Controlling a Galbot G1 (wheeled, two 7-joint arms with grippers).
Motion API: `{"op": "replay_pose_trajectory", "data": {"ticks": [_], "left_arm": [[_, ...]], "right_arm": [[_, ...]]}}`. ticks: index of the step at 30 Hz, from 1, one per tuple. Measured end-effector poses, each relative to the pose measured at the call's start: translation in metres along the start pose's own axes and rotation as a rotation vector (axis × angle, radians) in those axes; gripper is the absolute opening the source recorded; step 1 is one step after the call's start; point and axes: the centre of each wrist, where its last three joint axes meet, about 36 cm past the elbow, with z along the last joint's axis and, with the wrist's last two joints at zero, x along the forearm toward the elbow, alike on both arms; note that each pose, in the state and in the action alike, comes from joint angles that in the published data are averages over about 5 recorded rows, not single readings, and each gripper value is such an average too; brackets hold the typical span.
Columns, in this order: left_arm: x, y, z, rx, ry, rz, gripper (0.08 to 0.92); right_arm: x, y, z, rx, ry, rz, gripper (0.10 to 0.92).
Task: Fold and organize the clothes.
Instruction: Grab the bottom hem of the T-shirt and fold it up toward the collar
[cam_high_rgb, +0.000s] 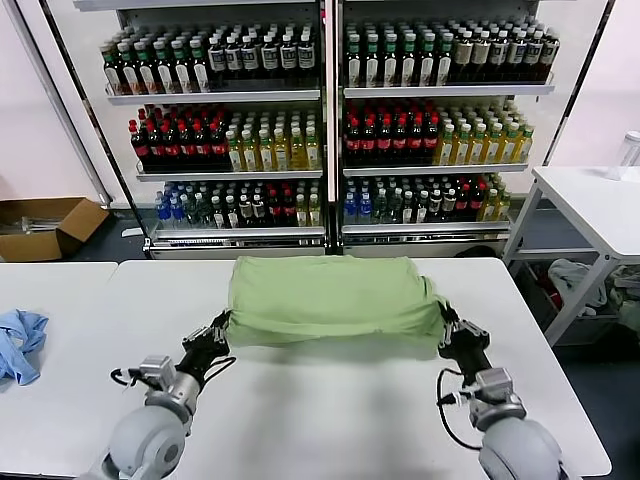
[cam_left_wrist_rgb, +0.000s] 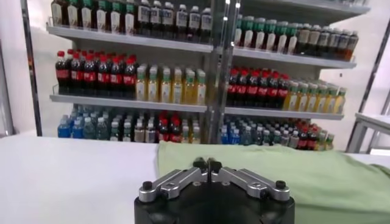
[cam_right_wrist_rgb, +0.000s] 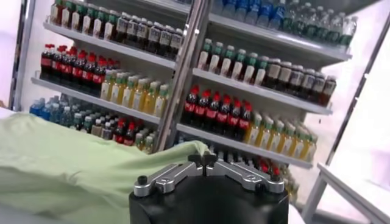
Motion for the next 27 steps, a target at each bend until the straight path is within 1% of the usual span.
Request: {"op": "replay_pose_trajectory", "data": {"ticks": [5,11,17,21,24,26,27], "left_arm": [[-0.025,0.004,-0.001,-0.034,0.009,-0.012,0.083],[-0.051,0.01,0.001,-0.066,0.019,-0.024,0.084],[-0.07,0.016,0.004,-0.106,0.038,-0.036,0.085],[-0.077,0.022,0.008,-0.131,0.052,-0.045,0.085],[-0.08,0.025,0.01,-0.148,0.059,-0.051,0.087],[-0.081,0.026,0.011,-0.159,0.063,-0.053,0.099],[-0.081,0.027,0.012,-0.165,0.066,-0.053,0.117]], "right_arm": [[-0.035,0.003,0.007,0.027,-0.006,-0.014,0.106],[-0.068,0.009,0.018,0.054,0.018,-0.034,0.106],[-0.085,0.017,0.03,0.07,0.05,-0.05,0.106],[-0.091,0.02,0.034,0.076,0.067,-0.057,0.107],[-0.093,0.021,0.036,0.076,0.086,-0.063,0.143],[-0.093,0.021,0.037,0.074,0.1,-0.067,0.194],[-0.093,0.021,0.037,0.073,0.108,-0.068,0.22]]}}
